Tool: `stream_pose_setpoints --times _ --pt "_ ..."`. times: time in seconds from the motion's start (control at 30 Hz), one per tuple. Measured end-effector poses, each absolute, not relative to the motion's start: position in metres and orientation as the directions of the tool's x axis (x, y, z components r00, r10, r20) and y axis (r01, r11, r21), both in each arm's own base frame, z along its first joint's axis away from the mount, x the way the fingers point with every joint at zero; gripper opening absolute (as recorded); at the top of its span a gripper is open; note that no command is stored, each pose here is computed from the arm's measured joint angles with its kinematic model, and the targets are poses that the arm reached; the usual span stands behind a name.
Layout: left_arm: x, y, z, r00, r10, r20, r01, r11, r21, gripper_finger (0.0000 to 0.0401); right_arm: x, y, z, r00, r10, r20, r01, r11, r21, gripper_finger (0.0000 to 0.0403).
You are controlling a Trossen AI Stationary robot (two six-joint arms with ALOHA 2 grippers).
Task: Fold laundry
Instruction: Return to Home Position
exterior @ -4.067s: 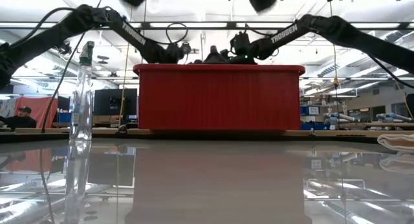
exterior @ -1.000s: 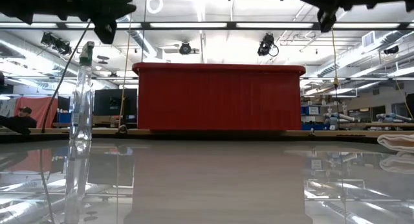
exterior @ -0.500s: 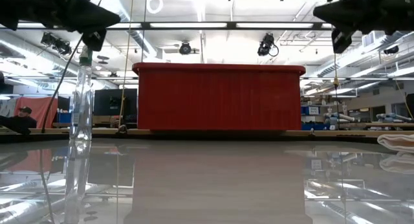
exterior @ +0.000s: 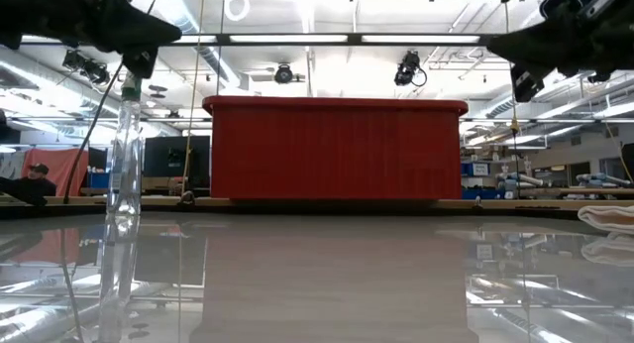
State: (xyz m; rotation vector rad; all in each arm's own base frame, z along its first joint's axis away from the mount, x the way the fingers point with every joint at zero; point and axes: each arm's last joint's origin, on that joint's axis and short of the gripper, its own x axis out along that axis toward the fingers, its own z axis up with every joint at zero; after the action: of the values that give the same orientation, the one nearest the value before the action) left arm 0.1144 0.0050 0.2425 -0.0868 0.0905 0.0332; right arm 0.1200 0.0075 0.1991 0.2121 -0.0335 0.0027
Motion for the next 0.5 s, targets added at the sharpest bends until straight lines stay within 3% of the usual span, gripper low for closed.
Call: stream_pose_setpoints --times 0.2,0.37,0.5 --pt "0.124 0.005 0.208 0.998 0.029 0.062 -0.021 0.992 -0.124 0.0 0.12 0.008 0.194 0.999 0.016 0.049 -0.026 0.978 0.209 0.0" --pt "0.12 0.002 0.202 0.999 -0.023 0.045 0.03 0.99 -0.14 0.0 0.12 0.009 0.193 0.997 0.048 0.06 -0.06 0.974 0.221 0.0" --pt "0.111 0.0 0.197 0.996 -0.066 -0.059 0.057 0.987 -0.148 0.0 0.119 0.011 0.191 0.995 0.095 0.041 -0.102 0.965 0.24 0.0"
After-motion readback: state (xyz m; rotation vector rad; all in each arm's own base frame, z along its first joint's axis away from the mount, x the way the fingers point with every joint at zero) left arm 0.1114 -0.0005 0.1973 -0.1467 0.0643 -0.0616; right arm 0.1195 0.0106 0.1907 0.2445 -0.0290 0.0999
